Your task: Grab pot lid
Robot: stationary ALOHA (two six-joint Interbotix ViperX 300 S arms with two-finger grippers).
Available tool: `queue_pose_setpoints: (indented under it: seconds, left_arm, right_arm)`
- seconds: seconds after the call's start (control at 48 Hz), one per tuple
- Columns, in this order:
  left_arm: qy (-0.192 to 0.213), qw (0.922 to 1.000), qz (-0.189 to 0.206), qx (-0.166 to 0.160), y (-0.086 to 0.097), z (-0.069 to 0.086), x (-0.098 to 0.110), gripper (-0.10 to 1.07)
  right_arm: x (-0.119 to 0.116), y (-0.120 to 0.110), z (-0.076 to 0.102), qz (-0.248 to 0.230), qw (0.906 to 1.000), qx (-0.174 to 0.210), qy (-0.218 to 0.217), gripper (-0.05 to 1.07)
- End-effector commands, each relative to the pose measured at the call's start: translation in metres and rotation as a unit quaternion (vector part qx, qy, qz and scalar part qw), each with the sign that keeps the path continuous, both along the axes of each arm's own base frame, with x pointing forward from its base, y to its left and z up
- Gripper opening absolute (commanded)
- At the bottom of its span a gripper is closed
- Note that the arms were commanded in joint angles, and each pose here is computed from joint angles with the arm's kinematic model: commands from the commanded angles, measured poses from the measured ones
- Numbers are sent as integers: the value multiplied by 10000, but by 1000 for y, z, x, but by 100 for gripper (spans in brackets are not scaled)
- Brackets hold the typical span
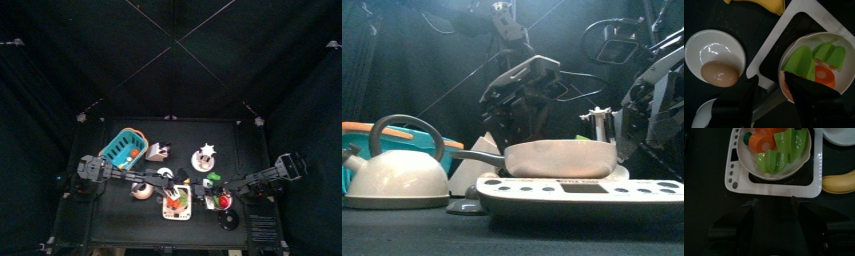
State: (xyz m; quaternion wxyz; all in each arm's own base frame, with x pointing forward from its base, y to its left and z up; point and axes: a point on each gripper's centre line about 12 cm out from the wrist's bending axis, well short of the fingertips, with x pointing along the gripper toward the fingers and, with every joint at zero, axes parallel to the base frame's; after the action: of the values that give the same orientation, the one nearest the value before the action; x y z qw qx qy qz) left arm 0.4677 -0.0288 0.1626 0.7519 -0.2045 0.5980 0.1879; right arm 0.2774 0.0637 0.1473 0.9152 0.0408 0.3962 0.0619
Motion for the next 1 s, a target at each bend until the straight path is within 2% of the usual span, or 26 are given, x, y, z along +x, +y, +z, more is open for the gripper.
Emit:
queue_pose_setpoints:
  seconds: [0.0, 0.25, 0.375, 0.521, 0.667, 0.833, 0.875, 0.979]
  left_arm:
    - [-473, 9989, 7, 49, 4, 37, 5, 84]
    - [-735, 9966, -93, 367, 11, 55, 3, 84]
    - [-1017, 9928, -202, 598, 15, 67, 4, 84]
    - [-1458, 9840, -417, 936, 19, 78, 2, 84]
    - [-1908, 9760, -493, 926, 17, 83, -3, 84]
    - [-2521, 9632, -542, 763, 19, 82, -22, 84]
    - [-2651, 9603, -523, 695, 19, 79, -27, 84]
    - [-2957, 9521, -538, 570, 21, 71, -39, 84]
  right_arm:
    - [2, 2, 7, 8, 9999, 45, -131, 89]
    - [1, 4, 17, 47, 9997, 71, -229, 89]
    - [-5, 6, 34, -94, 9993, 255, -258, 89]
    - [-14, 4, 67, -495, 9951, 808, -265, 89]
    - [-27, 4, 97, -599, 9905, 1172, -391, 89]
    - [-39, 3, 114, -670, 9862, 1441, -462, 89]
    - [-42, 3, 115, -741, 9845, 1543, -384, 89]
    - [-52, 1, 109, -1113, 9786, 1721, 167, 89]
